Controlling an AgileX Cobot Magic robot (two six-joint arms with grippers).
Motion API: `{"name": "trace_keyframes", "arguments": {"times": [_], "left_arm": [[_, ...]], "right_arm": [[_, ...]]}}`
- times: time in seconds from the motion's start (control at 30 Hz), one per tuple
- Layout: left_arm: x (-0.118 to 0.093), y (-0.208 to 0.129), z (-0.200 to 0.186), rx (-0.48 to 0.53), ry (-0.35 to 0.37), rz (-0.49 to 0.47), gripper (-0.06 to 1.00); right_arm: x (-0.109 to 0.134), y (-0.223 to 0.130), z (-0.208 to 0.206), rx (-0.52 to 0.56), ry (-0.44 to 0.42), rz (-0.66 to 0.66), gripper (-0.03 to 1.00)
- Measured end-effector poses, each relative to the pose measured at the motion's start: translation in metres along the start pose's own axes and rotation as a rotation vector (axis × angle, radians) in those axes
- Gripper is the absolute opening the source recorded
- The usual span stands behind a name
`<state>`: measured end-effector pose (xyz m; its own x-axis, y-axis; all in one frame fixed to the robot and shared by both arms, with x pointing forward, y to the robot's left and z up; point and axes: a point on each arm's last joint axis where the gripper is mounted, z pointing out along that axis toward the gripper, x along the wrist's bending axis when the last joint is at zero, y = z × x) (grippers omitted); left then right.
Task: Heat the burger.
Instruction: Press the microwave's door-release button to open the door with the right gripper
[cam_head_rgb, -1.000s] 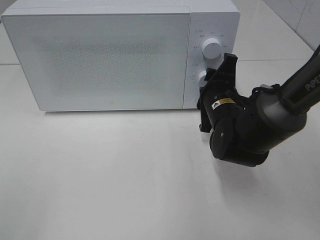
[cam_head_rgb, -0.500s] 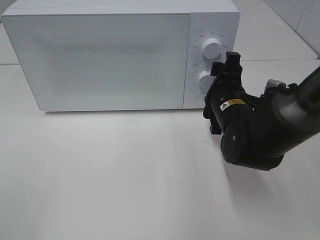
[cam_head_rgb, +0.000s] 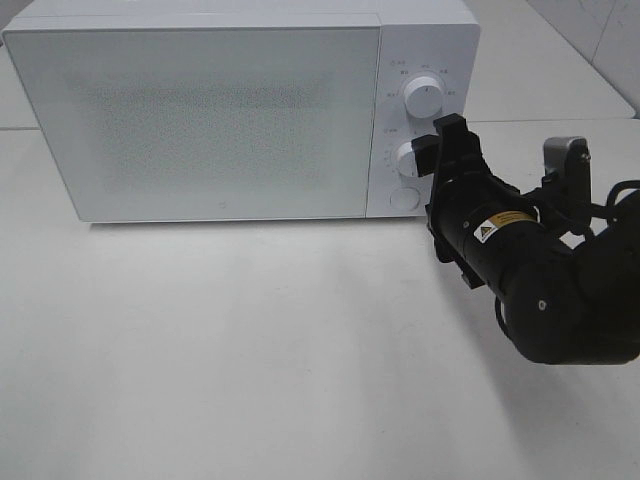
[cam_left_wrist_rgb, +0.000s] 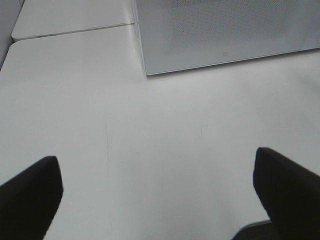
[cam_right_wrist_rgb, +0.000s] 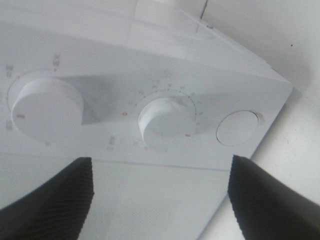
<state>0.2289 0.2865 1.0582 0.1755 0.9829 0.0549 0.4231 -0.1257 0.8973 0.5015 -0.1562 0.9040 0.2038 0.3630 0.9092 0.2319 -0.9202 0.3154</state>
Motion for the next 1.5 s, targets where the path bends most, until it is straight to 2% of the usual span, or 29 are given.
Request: {"name": "trace_keyframes", "arguments": {"times": [0.03, 0.07, 0.1, 0.13, 0.2, 0.23, 0.3, 0.33, 0.37, 0.43, 0.47, 0.53, 0.57, 0.63, 0.67, 0.73, 0.77, 0.8, 0.87, 0.9, 0.97, 1.0, 1.03, 1.1, 1.27, 1.5], "left_arm": [[0.000, 0.000, 0.000, 0.000, 0.000, 0.000, 0.96], [0.000, 0.000, 0.000, 0.000, 0.000, 0.000, 0.96], [0.000, 0.000, 0.000, 0.000, 0.000, 0.000, 0.96], [0.000, 0.000, 0.000, 0.000, 0.000, 0.000, 0.96], [0.000, 0.000, 0.000, 0.000, 0.000, 0.000, 0.96], [0.000, 0.000, 0.000, 0.000, 0.000, 0.000, 0.96], [0.000, 0.000, 0.000, 0.000, 0.000, 0.000, 0.96], [0.000, 0.000, 0.000, 0.000, 0.000, 0.000, 0.96], [0.000, 0.000, 0.000, 0.000, 0.000, 0.000, 0.96], [0.000, 0.000, 0.000, 0.000, 0.000, 0.000, 0.96], [0.000, 0.000, 0.000, 0.000, 0.000, 0.000, 0.96], [0.000, 0.000, 0.000, 0.000, 0.000, 0.000, 0.96], [0.000, 0.000, 0.000, 0.000, 0.000, 0.000, 0.96], [0.000, 0.000, 0.000, 0.000, 0.000, 0.000, 0.96], [0.000, 0.000, 0.000, 0.000, 0.000, 0.000, 0.96], [0.000, 0.000, 0.000, 0.000, 0.000, 0.000, 0.96], [0.000, 0.000, 0.000, 0.000, 0.000, 0.000, 0.96], [0.000, 0.000, 0.000, 0.000, 0.000, 0.000, 0.96], [0.000, 0.000, 0.000, 0.000, 0.000, 0.000, 0.96], [0.000, 0.000, 0.000, 0.000, 0.000, 0.000, 0.96], [0.000, 0.000, 0.000, 0.000, 0.000, 0.000, 0.96], [0.000, 0.000, 0.000, 0.001, 0.003, 0.001, 0.96], [0.000, 0.000, 0.000, 0.001, 0.003, 0.001, 0.96], [0.001, 0.000, 0.000, 0.001, 0.006, 0.003, 0.96], [0.001, 0.000, 0.000, 0.001, 0.006, 0.003, 0.96], [0.001, 0.000, 0.000, 0.001, 0.006, 0.003, 0.96]], "right_arm": [[0.002, 0.000, -0.002, 0.020, -0.006, -0.032, 0.74], [0.006, -0.002, -0.006, 0.078, -0.032, -0.124, 0.74], [0.006, -0.002, -0.006, 0.078, -0.032, -0.124, 0.74], [0.009, -0.004, -0.010, 0.128, -0.048, -0.209, 0.74], [0.010, -0.004, -0.012, 0.150, -0.057, -0.248, 0.74], [0.013, -0.004, -0.017, 0.199, -0.081, -0.345, 0.74], [0.013, -0.004, -0.018, 0.223, -0.100, -0.398, 0.74], [0.013, -0.001, -0.022, 0.269, -0.128, -0.493, 0.74], [0.013, -0.001, -0.022, 0.269, -0.128, -0.493, 0.74], [0.012, 0.006, -0.028, 0.350, -0.184, -0.629, 0.74], [0.012, 0.006, -0.028, 0.350, -0.184, -0.629, 0.74], [0.010, 0.014, -0.034, 0.446, -0.232, -0.762, 0.74], [0.010, 0.014, -0.034, 0.446, -0.232, -0.762, 0.74], [0.014, 0.021, -0.039, 0.539, -0.252, -0.863, 0.74], [0.014, 0.021, -0.039, 0.539, -0.252, -0.863, 0.74], [0.017, 0.026, -0.043, 0.646, -0.265, -0.950, 0.74], [0.017, 0.026, -0.043, 0.646, -0.265, -0.950, 0.74], [0.019, 0.025, -0.048, 0.735, -0.266, -1.007, 0.74], [0.020, 0.025, -0.051, 0.772, -0.264, -1.032, 0.74], [0.024, 0.024, -0.058, 0.863, -0.259, -1.091, 0.74], [0.025, 0.025, -0.061, 0.898, -0.261, -1.113, 0.74], [0.029, 0.026, -0.067, 0.967, -0.263, -1.159, 0.74], [0.029, 0.026, -0.067, 0.967, -0.263, -1.159, 0.74], [0.035, 0.030, -0.079, 1.063, -0.281, -1.221, 0.74], [0.052, 0.041, -0.098, 1.110, -0.280, -1.269, 0.74], [0.070, 0.054, -0.131, 1.089, -0.228, -1.291, 0.74]]}}
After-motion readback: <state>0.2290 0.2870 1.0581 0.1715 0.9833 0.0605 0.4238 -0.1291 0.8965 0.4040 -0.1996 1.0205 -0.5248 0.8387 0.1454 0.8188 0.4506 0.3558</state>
